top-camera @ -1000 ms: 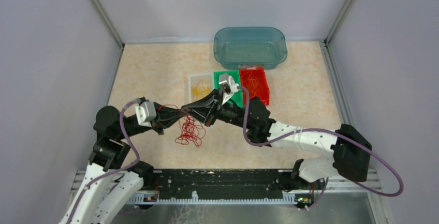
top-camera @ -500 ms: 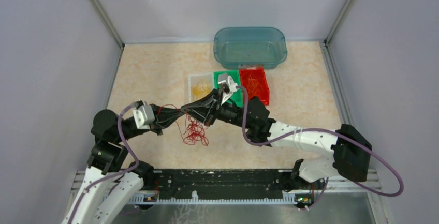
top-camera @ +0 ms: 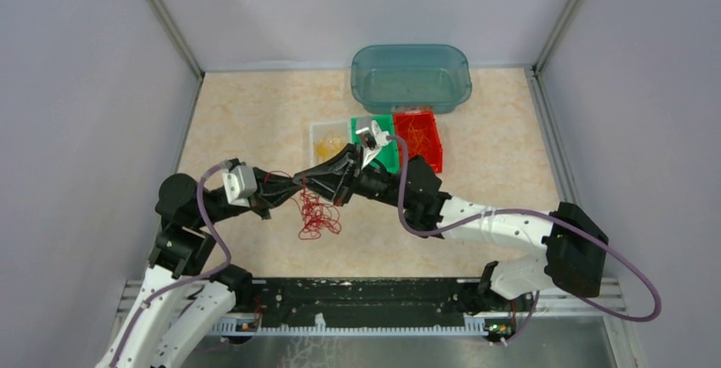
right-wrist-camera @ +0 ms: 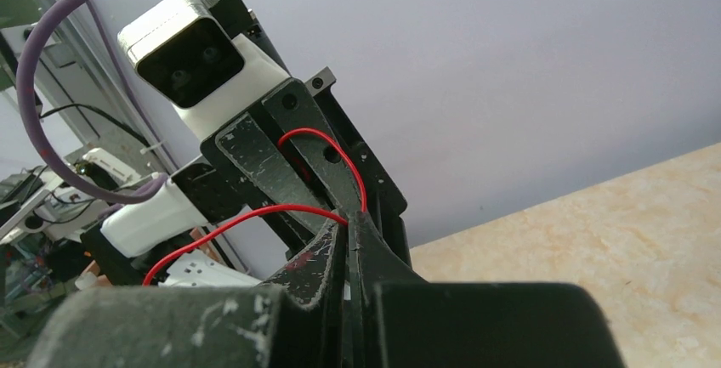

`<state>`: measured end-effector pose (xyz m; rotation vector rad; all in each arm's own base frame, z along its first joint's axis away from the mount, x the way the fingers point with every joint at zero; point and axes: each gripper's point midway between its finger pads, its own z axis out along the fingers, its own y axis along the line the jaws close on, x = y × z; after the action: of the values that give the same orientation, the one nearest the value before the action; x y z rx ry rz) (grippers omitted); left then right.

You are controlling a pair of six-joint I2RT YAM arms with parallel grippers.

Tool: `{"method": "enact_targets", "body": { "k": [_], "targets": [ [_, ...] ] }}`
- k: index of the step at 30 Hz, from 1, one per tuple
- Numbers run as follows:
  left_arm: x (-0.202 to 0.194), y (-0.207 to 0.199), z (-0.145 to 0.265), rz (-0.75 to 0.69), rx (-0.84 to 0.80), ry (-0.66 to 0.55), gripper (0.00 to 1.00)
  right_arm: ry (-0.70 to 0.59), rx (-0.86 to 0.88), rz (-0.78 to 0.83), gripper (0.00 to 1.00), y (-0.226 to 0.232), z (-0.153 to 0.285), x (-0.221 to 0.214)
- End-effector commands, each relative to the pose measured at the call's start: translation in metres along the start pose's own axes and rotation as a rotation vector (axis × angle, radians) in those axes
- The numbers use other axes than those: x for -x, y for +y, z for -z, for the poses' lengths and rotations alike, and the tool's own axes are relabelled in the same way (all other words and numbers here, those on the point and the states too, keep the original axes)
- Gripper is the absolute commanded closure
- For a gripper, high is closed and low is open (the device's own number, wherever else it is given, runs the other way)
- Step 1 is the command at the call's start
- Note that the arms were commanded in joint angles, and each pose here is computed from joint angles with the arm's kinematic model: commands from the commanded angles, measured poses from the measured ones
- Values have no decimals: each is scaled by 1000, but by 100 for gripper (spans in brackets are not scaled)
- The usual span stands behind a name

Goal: Untangle the cables

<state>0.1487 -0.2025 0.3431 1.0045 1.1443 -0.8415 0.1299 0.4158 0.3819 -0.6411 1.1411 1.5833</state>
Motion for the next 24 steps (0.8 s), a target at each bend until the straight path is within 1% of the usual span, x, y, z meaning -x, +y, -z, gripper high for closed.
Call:
{"method": "enact_targets", "body": {
  "k": [1, 2, 3, 5, 6, 7, 8, 10, 12, 15, 19, 24],
  "targets": [
    [9, -1, -2, -11, -18, -24, 100, -71, 78, -3, 100, 23, -11, 28],
    [9, -2, -2, -8, -23, -21, 100, -68, 68, -2, 97, 21, -11, 27],
    [11, -3, -2, -5, -28, -21, 100, -57, 53, 5, 86, 18, -10, 25],
    [16, -4, -2, 1, -31, -25, 100, -37, 23, 25, 60, 9, -6, 20],
    [19, -4, -2, 4, -36, -25, 100, -35, 2, 28, 49, 4, -1, 21],
    [21, -5, -3, 10, -48, -22, 100, -32, -23, 24, 35, -3, 5, 20],
    [23, -7, -3, 16, -65, -16, 100, -33, -50, 18, 24, -11, 12, 20],
    [25, -11, -5, 33, -96, -9, 100, -22, -94, 24, 12, -24, 27, 17],
    [30, -13, -6, 43, -118, -12, 100, 28, -151, 54, 9, -37, 40, 6],
    [37, -15, -8, 56, -145, -15, 100, 106, -202, 86, 9, -49, 56, -16],
    [44, -16, -10, 81, -168, -10, 100, 112, -168, 82, 13, -47, 66, -31],
    [48, -18, -11, 115, -181, -12, 100, 103, -87, 65, 18, -37, 54, -33]
  ]
}}
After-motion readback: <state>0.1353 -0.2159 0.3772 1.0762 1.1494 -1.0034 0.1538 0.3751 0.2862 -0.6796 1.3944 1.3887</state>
